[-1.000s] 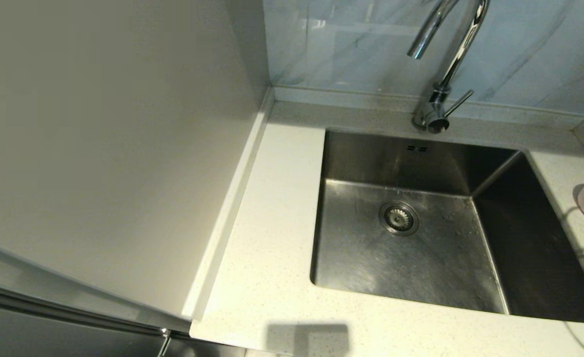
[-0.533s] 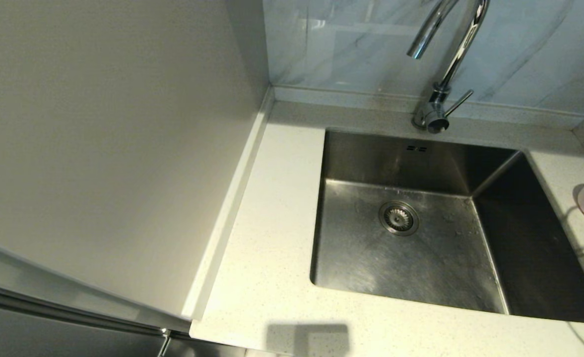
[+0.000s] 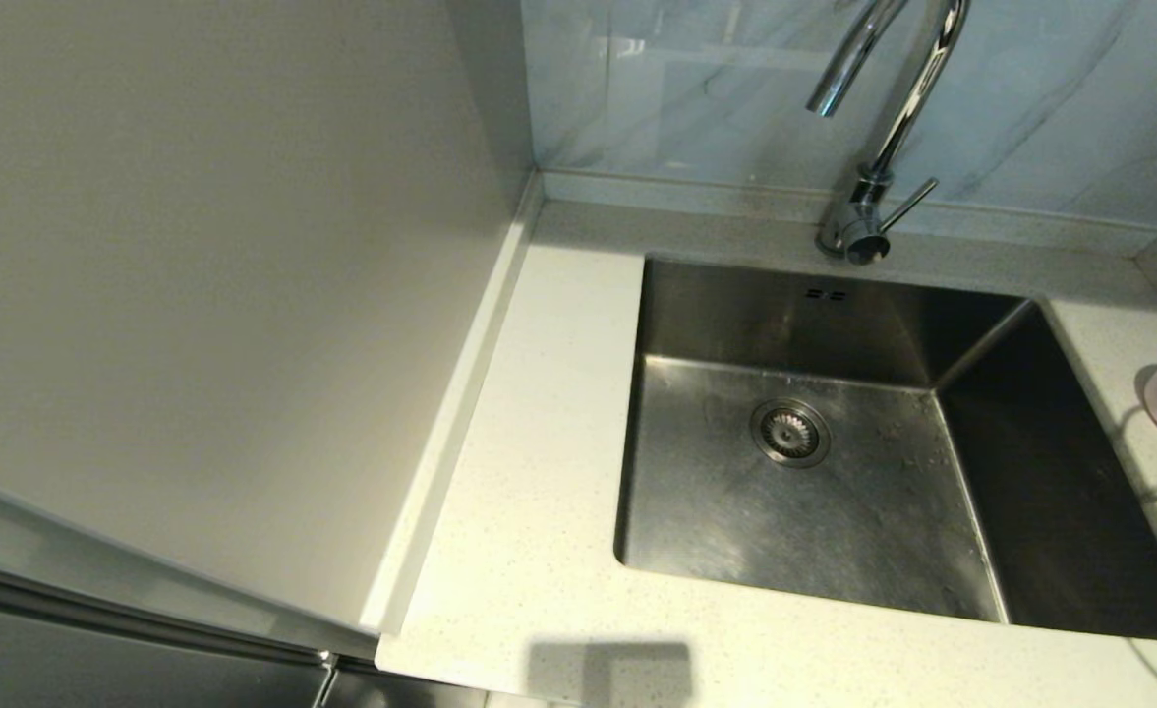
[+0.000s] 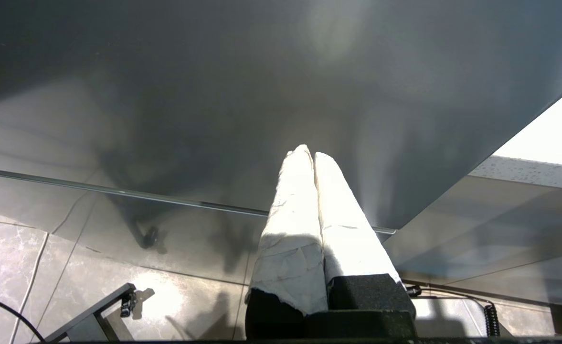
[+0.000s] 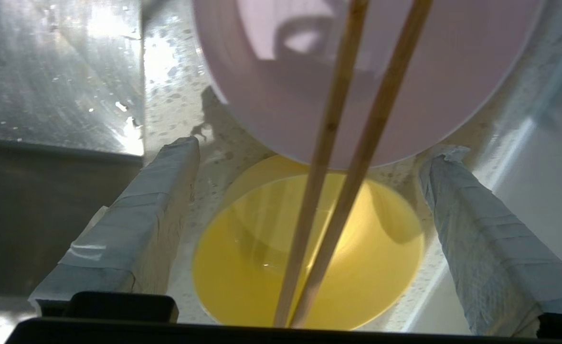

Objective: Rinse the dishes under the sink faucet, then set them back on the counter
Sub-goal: Put the chopsticks into the sink

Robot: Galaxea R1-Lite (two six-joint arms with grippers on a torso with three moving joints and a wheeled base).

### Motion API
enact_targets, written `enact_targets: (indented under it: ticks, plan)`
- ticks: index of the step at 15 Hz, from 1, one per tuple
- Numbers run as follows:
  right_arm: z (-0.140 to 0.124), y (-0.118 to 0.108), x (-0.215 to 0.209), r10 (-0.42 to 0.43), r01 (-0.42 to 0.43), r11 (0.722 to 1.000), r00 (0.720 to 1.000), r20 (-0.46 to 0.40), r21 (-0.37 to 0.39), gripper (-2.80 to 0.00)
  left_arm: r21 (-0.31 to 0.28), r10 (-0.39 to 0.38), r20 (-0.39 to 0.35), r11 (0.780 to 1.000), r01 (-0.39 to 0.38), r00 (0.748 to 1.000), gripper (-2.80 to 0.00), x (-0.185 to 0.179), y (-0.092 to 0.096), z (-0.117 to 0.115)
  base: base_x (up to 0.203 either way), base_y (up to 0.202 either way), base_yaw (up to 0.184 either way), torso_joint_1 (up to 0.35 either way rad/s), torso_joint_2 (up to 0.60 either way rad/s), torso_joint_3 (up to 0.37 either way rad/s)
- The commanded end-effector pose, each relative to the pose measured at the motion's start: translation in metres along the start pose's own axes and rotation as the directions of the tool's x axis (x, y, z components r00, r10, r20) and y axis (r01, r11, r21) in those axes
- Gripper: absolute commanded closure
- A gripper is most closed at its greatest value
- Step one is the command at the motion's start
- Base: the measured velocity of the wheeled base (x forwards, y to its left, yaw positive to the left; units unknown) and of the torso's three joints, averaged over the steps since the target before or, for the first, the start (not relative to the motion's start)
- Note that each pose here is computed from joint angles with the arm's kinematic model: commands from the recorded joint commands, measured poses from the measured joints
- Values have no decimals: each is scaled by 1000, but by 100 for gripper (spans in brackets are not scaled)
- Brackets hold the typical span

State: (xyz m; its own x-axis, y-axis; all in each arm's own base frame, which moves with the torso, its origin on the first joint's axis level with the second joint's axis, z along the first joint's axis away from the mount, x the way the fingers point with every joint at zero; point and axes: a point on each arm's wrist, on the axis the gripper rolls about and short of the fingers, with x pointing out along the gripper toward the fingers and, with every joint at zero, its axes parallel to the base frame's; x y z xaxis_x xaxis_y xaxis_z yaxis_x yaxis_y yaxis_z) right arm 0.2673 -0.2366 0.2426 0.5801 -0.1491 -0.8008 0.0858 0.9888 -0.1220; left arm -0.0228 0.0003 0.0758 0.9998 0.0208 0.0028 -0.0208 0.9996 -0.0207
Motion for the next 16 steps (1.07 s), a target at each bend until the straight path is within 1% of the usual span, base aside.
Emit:
enact_targets:
  ticks: [1, 6, 7, 8, 16]
  plan:
    - [0, -1, 2, 2, -2, 1000, 1000, -6, -2, -280, -1, 1, 3, 1000, -1, 1000, 0, 0, 0, 0, 0, 0, 0, 0, 0, 0]
    - [-2, -1, 2, 2, -2, 1000, 1000, -13, 3, -280, -1, 1, 3, 1000, -1, 1000, 0, 0, 0, 0, 0, 0, 0, 0, 0, 0]
    - [-2, -1, 2, 2, -2, 1000, 1000, -14, 3, -271, -1, -1, 3, 1000, 1, 1000, 0, 0, 0, 0, 0, 0, 0, 0, 0, 0]
    - [-2, -2, 1, 0, 0, 1000, 1000, -11, 2, 0, -1, 1, 3, 1000, -1, 1000, 0, 0, 0, 0, 0, 0, 0, 0, 0, 0]
    - [-4, 0, 2, 7, -7, 1000, 1000, -24, 7, 0, -1, 1, 3, 1000, -1, 1000, 0, 0, 0, 0, 0, 0, 0, 0, 0, 0]
